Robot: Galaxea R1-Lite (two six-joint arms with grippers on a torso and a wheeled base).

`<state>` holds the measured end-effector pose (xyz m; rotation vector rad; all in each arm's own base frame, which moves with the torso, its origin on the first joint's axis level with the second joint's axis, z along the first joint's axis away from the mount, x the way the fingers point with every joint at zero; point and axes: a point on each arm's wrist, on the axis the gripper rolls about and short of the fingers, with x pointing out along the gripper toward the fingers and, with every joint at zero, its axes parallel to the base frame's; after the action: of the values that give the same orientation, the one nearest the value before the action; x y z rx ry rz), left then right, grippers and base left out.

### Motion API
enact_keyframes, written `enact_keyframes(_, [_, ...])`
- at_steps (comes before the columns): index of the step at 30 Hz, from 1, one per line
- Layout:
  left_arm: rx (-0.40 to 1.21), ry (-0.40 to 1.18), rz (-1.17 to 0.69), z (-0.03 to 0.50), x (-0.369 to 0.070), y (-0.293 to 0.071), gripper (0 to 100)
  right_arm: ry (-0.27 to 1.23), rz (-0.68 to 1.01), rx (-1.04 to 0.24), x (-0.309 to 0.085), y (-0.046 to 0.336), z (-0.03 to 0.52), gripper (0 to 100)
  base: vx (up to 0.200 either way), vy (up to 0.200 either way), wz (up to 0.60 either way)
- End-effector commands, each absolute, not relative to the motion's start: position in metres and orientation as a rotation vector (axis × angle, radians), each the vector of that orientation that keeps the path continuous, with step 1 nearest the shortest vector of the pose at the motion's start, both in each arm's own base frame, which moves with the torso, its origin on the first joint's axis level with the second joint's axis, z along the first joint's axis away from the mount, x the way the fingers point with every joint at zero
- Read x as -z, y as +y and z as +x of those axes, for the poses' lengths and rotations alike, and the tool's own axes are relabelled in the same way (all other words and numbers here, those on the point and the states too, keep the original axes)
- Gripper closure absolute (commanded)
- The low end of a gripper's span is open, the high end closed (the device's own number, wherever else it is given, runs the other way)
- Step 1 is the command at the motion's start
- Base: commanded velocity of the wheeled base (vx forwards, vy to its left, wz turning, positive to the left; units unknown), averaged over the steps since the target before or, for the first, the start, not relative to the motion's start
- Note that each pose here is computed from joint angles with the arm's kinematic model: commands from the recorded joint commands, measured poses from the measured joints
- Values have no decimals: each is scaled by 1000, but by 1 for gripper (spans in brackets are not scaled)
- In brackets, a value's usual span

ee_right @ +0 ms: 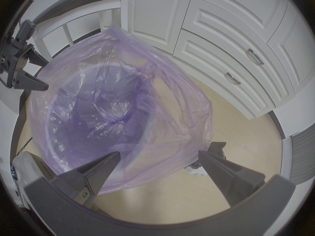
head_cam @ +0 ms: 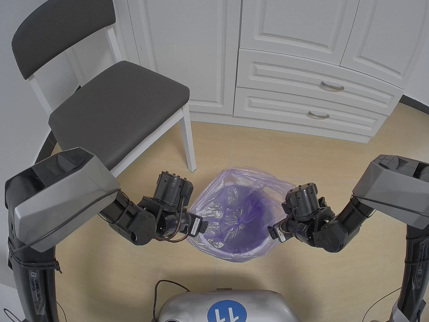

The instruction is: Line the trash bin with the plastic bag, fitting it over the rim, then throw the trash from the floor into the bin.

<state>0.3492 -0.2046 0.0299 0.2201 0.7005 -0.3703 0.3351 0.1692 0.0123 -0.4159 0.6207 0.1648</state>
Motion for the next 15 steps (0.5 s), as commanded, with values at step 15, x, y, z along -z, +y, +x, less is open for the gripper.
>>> enact_keyframes(15, [287,719,245,355,-16,-193,0,633,-422,-155,-10,163,337,0,0,0,0])
